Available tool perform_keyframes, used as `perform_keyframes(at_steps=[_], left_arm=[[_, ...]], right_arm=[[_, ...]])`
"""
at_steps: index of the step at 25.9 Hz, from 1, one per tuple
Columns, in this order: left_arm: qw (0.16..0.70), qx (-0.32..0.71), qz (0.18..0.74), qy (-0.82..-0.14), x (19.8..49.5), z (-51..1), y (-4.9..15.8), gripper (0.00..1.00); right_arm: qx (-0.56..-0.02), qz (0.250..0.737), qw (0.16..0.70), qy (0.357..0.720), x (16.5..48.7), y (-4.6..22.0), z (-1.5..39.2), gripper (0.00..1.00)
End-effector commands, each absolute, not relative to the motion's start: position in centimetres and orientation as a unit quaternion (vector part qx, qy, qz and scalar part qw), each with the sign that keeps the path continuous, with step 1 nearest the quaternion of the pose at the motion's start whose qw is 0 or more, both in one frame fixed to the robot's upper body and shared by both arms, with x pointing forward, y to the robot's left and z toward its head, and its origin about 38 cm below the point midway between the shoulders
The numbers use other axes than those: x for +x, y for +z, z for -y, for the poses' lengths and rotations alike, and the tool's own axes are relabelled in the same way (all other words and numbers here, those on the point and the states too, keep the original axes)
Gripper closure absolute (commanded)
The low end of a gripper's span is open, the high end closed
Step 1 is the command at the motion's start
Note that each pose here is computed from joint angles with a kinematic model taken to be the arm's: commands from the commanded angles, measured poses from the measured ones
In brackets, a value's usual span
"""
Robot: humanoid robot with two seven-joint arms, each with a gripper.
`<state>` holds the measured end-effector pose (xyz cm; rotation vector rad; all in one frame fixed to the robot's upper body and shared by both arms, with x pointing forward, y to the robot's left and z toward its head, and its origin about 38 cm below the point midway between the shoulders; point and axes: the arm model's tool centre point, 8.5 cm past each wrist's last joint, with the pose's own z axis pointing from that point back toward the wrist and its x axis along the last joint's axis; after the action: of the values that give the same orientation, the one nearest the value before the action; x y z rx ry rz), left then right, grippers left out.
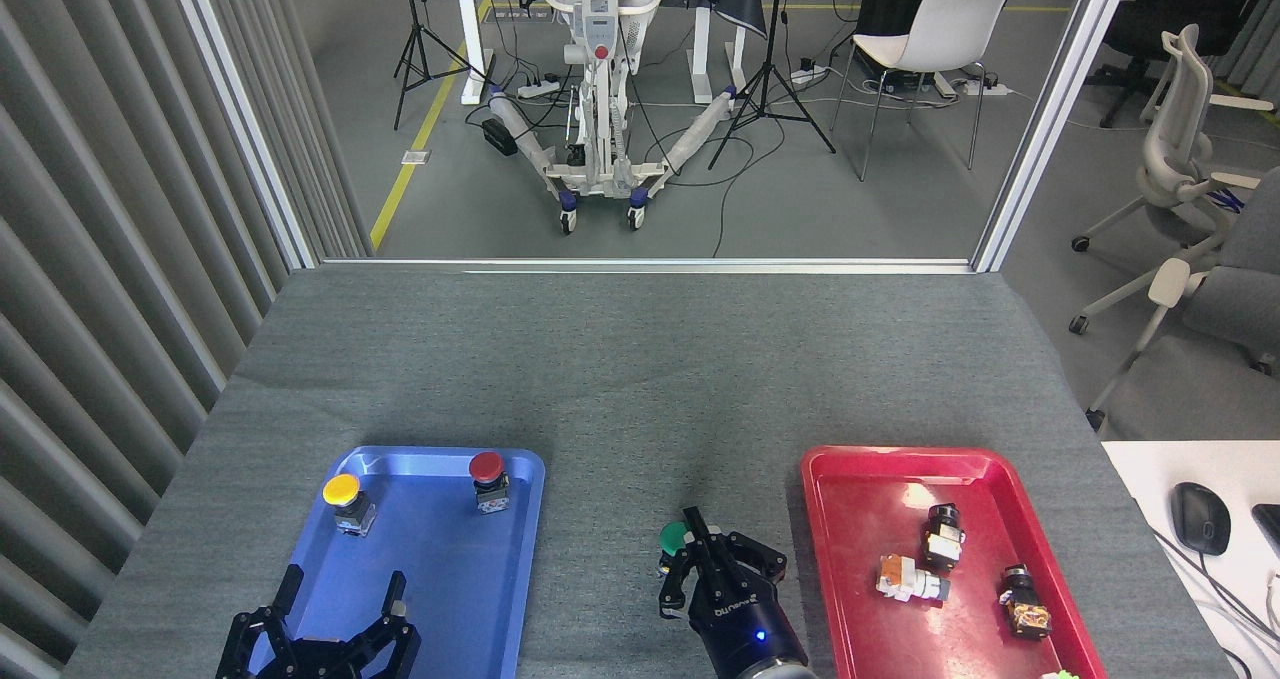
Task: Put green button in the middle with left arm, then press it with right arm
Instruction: 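Withdraw the left hand and move the right hand above the green button, then press down on the green button with the right hand, then lift the right hand off the button back toward the red tray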
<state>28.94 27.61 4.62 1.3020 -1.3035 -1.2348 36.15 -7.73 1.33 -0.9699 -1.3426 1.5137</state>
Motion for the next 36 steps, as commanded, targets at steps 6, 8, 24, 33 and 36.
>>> perform_keyframes(at_steps=[6,8,24,33,36], left_arm=[[0.454,0.51,0.525,-0.508,29.4,-27.5,3.5,0.01],[0.453,0.51,0.527,-0.507,29.6,-27.4,3.6,0.01],[0.47,0.486,0.551,-0.489,30.8,-27.8,3.4,0.01],[0.479,0.48,0.544,-0.494,31.0,-28.1,2.4,0.01],[0.479,0.481,0.544,-0.493,31.0,-28.2,2.5,0.01]], right_arm=[[-0.375,0.507,0.441,0.638,36.4,-1.4,6.2,0.99],[-0.377,0.502,0.444,0.64,36.4,-1.7,6.5,0.98],[-0.477,0.579,0.44,0.493,36.3,5.4,8.3,0.0],[-0.518,0.513,0.52,0.446,32.0,3.4,17.5,0.0],[-0.524,0.5,0.525,0.447,30.8,2.9,19.4,0.0]])
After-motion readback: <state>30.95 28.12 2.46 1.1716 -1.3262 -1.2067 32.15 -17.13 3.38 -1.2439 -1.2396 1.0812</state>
